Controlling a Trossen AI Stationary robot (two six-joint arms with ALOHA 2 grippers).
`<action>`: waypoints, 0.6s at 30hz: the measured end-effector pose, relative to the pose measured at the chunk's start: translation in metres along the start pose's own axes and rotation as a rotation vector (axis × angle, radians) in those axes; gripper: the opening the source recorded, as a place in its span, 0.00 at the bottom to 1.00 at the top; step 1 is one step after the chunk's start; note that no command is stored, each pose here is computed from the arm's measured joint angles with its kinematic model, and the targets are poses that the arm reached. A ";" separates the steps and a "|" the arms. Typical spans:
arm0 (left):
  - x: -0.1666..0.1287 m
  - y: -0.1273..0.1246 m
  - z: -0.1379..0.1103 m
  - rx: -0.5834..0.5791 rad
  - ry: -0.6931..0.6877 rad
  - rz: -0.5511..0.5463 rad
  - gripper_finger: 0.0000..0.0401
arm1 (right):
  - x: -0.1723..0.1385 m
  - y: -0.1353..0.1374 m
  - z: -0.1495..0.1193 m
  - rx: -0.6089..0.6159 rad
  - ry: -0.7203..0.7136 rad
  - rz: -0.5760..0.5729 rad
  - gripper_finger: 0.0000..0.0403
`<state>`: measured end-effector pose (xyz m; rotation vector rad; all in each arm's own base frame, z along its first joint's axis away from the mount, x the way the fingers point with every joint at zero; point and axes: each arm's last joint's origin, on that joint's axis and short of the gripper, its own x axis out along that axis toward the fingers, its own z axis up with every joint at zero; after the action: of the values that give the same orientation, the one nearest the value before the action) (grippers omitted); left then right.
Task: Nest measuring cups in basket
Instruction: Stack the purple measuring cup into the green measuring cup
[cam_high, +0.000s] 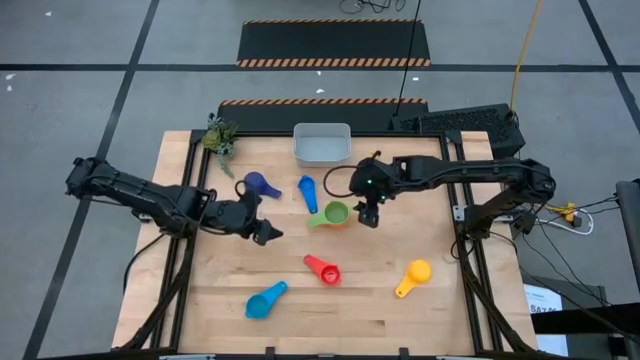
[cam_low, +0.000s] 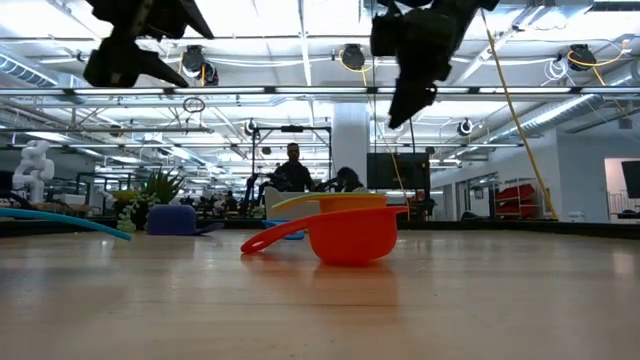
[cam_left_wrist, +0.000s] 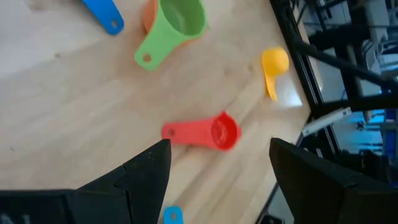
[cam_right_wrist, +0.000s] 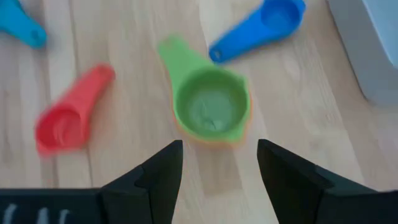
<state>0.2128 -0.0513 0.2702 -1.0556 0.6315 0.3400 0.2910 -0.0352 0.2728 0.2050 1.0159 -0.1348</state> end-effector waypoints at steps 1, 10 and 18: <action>0.000 0.000 -0.002 0.000 0.008 0.001 0.69 | -0.003 0.000 0.000 0.000 -0.005 0.000 0.50; -0.002 0.005 -0.011 0.001 0.052 0.066 0.69 | -0.035 -0.003 -0.005 0.052 -0.075 0.002 0.50; -0.002 0.017 -0.006 0.005 0.060 0.179 0.69 | -0.048 -0.009 -0.020 0.093 -0.098 -0.006 0.50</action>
<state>0.2003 -0.0484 0.2571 -1.0101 0.7831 0.4637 0.2473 -0.0385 0.3021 0.2780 0.9133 -0.1958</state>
